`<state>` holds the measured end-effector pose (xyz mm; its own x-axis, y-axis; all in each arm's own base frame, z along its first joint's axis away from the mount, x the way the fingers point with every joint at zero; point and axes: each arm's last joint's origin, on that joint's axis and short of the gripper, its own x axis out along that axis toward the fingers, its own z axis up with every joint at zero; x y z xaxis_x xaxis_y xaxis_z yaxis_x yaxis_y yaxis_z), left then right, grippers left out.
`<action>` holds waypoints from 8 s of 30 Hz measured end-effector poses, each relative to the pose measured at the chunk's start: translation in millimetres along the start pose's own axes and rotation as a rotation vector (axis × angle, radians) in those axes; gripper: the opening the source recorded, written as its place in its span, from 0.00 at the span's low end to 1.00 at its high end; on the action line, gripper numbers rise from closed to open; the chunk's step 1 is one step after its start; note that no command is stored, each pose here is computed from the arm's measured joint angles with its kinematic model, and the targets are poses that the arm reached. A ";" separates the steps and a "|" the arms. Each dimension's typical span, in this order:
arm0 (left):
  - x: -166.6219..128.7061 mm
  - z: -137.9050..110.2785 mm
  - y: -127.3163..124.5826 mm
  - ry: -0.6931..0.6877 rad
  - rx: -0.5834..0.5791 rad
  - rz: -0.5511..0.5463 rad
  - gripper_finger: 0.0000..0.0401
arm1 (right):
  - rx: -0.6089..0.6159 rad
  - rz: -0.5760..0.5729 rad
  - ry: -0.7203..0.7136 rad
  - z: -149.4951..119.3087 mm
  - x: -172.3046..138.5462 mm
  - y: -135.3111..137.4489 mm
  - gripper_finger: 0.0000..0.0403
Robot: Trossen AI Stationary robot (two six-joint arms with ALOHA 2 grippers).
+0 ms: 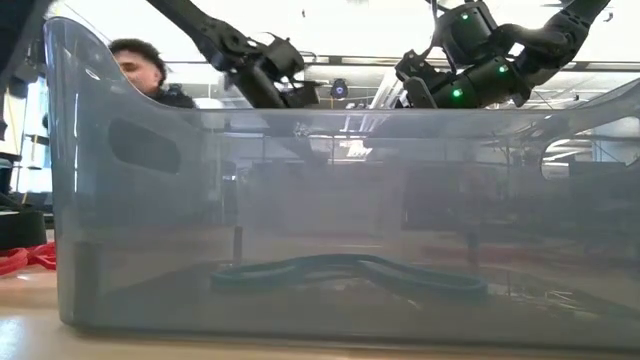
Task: Sort rubber bands into baskets
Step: Put the black rubber band into the white bin
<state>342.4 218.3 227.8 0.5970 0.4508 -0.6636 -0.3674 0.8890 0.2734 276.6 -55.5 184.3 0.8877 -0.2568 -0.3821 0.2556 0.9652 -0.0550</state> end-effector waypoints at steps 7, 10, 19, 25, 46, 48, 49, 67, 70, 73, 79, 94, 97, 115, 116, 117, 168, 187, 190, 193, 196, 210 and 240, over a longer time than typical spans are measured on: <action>29.7 0.4 12.2 0.023 -0.001 -0.019 0.00 | 0.001 0.001 0.001 -0.1 0.0 0.1 0.00; 32.4 -3.2 13.6 0.044 0.036 -0.024 0.00 | 0.001 0.001 0.002 -0.2 0.0 0.0 0.00; 32.1 -3.6 13.4 0.047 0.055 -0.033 0.15 | 0.001 0.003 0.008 -0.8 0.0 0.1 0.00; 31.4 -3.3 12.8 0.046 0.055 -0.042 0.20 | 0.008 0.003 0.009 -0.8 0.0 0.1 0.00; 27.4 18.2 -1.2 -0.216 0.026 -0.146 0.00 | 0.018 0.003 0.033 -3.2 -0.1 0.1 0.00; 26.2 14.2 -5.5 -0.251 0.020 -0.142 0.00 | 0.022 0.003 0.033 -3.2 -0.1 0.1 0.00; 25.6 12.6 -6.7 -0.277 0.012 -0.135 0.00 | 0.022 0.002 0.032 -3.1 0.0 0.1 0.00; -86.0 -57.0 -81.3 -0.354 0.135 -0.274 0.00 | 0.014 0.001 0.026 -2.5 0.0 0.2 0.00; -111.8 -66.0 -93.5 -0.311 0.133 -0.334 0.00 | 0.014 0.002 0.027 -2.7 0.0 0.2 0.00; -132.7 -71.6 -105.6 -0.249 0.132 -0.372 0.00 | 0.000 0.003 0.027 -2.6 0.0 0.1 0.00; -162.9 -84.9 -133.9 -0.128 0.144 -0.453 0.00 | -0.005 0.003 0.027 -2.6 0.0 0.2 0.00; -211.8 -124.7 -215.8 0.129 0.233 -0.695 0.00 | -0.005 0.004 0.031 -3.0 -0.1 0.2 0.00; -217.6 -131.1 -228.5 0.169 0.210 -0.723 0.02 | -0.010 0.004 0.031 -3.0 -0.1 0.2 0.00; -193.0 -167.9 -298.7 0.489 -0.024 -0.726 0.30 | -0.013 0.003 0.031 -3.0 -0.1 0.2 0.00; -191.9 -169.4 -300.9 0.496 -0.030 -0.723 0.31 | -0.013 0.003 0.031 -3.0 0.0 0.1 0.00; -190.9 -170.4 -302.3 0.502 -0.036 -0.719 0.31 | -0.013 0.003 0.032 -3.1 -0.1 0.2 0.00; -115.8 -91.6 -142.0 0.079 -0.237 -0.351 0.00 | -0.029 0.004 0.038 -3.7 -0.1 0.1 0.00; -16.9 -26.6 -10.4 0.025 -0.230 -0.161 0.00 | 0.021 0.003 0.044 -4.2 -0.1 0.2 0.00; 2.4 -29.2 0.2 0.080 -0.228 -0.153 0.00 | 0.024 0.002 0.045 -4.4 -0.1 0.2 0.00; 15.8 -30.1 9.2 0.110 -0.227 -0.149 0.00 | 0.023 0.003 0.047 -4.5 -0.1 0.2 0.00; 26.3 -32.8 14.6 0.143 -0.232 -0.148 0.00 | 0.023 0.003 0.047 -4.5 -0.1 0.2 0.00; 27.5 -34.7 23.7 0.164 -0.173 -0.151 0.18 | 0.023 0.002 0.050 -4.8 -0.1 0.1 0.00; -34.2 -13.7 -44.7 -0.193 0.044 -0.243 0.00 | 0.021 0.002 0.043 -4.2 -0.1 0.0 0.00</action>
<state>328.5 162.0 228.7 0.7897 0.2277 -0.5696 -0.1683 0.9733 0.1558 274.9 -55.3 180.5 0.8708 -0.2522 -0.4220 0.2624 0.9643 -0.0348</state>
